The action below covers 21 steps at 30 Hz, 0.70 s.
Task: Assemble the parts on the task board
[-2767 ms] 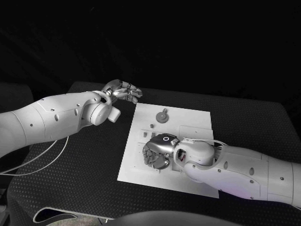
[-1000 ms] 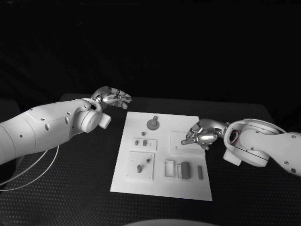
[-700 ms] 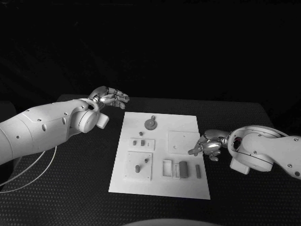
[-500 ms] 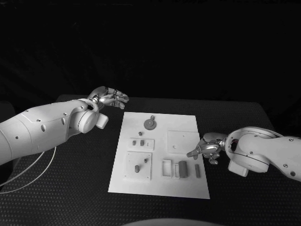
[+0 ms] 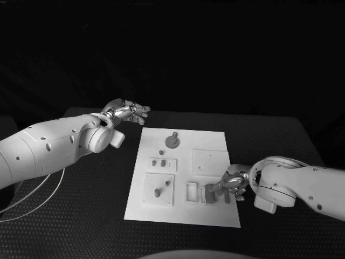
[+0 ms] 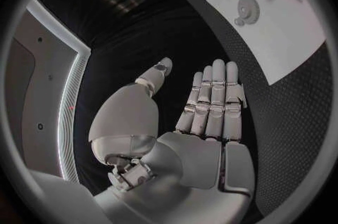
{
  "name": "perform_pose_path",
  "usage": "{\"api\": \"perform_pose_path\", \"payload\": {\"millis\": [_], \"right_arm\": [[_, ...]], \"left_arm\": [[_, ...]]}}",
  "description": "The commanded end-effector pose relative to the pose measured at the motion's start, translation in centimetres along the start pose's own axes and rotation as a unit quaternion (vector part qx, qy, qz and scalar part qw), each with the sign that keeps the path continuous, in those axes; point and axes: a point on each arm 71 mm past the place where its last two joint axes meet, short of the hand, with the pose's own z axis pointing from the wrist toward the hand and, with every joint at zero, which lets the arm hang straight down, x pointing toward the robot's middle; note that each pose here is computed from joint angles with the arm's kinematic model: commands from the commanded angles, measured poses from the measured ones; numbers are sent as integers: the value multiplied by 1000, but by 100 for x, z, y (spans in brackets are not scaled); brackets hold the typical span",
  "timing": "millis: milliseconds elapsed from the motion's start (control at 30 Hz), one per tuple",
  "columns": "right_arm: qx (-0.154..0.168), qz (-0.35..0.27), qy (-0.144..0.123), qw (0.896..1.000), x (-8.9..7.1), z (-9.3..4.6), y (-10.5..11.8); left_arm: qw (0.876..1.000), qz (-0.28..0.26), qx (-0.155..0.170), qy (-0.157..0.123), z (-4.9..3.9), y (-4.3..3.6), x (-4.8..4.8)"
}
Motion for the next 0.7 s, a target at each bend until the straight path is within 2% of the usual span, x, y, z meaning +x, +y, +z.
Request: {"api": "perform_pose_path", "payload": {"millis": [33, 700], "right_arm": [[5, -7, 6, 1000, 39, 22, -9], [-4, -15, 18, 1000, 130, 120, 100]], "left_arm": [[1000, -19, 12, 20, -3, -20, 32], [999, -36, 13, 30, -6, -32, 68]]}}
